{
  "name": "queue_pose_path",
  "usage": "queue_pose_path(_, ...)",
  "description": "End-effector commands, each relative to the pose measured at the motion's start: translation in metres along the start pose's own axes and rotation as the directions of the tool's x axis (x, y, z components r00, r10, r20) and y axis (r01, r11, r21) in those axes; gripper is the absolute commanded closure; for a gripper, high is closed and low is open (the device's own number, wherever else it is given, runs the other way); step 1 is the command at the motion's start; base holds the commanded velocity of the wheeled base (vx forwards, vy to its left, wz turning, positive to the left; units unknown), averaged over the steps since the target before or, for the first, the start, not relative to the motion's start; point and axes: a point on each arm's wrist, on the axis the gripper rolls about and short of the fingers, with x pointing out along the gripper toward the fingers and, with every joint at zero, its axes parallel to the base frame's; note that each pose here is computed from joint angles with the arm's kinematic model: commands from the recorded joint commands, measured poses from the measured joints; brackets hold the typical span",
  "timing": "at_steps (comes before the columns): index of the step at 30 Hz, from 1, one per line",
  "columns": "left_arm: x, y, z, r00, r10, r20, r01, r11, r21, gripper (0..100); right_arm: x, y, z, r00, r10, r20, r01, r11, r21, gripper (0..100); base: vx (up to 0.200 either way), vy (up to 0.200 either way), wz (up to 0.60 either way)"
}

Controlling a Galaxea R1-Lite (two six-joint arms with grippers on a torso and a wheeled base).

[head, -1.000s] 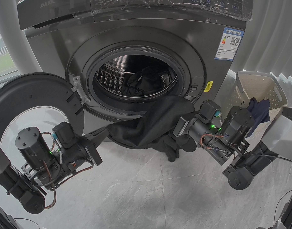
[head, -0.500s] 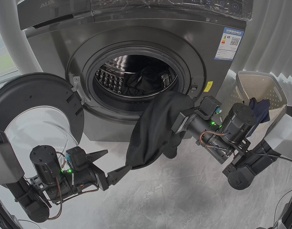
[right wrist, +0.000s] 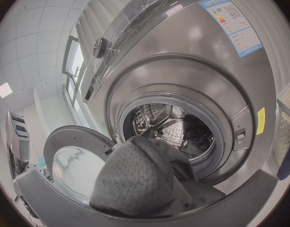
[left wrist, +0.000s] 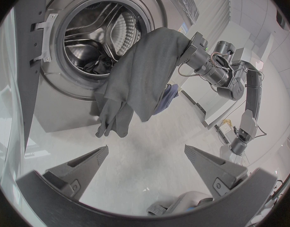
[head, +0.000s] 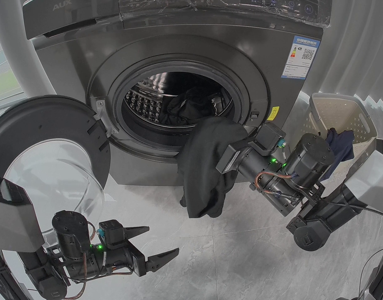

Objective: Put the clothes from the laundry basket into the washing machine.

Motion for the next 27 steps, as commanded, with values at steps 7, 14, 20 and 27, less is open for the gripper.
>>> queue_pose_path(7,0.047,-0.003,0.041,0.978,-0.061,0.199,0.049,0.997,0.065,0,-0.004,0.009,-0.008,0.999,0.019,-0.028,-0.019,1.000,0.012,100,0.000,0.000,0.00)
queue_pose_path(14,0.071,0.001,0.038,0.978,-0.074,0.195,0.063,0.996,0.063,0,-0.004,0.022,-0.009,0.998,0.049,-0.032,-0.049,0.999,0.024,100,0.000,0.000,0.00)
queue_pose_path(20,0.093,0.004,0.040,0.972,-0.078,0.221,0.062,0.995,0.078,0,-0.005,0.024,-0.011,0.998,0.046,-0.034,-0.045,0.999,0.027,100,0.000,0.000,0.00)
queue_pose_path(27,0.104,0.001,0.042,0.967,-0.094,0.238,0.075,0.993,0.087,0,-0.007,0.027,-0.013,0.997,0.054,-0.047,-0.052,0.998,0.036,100,0.000,0.000,0.00)
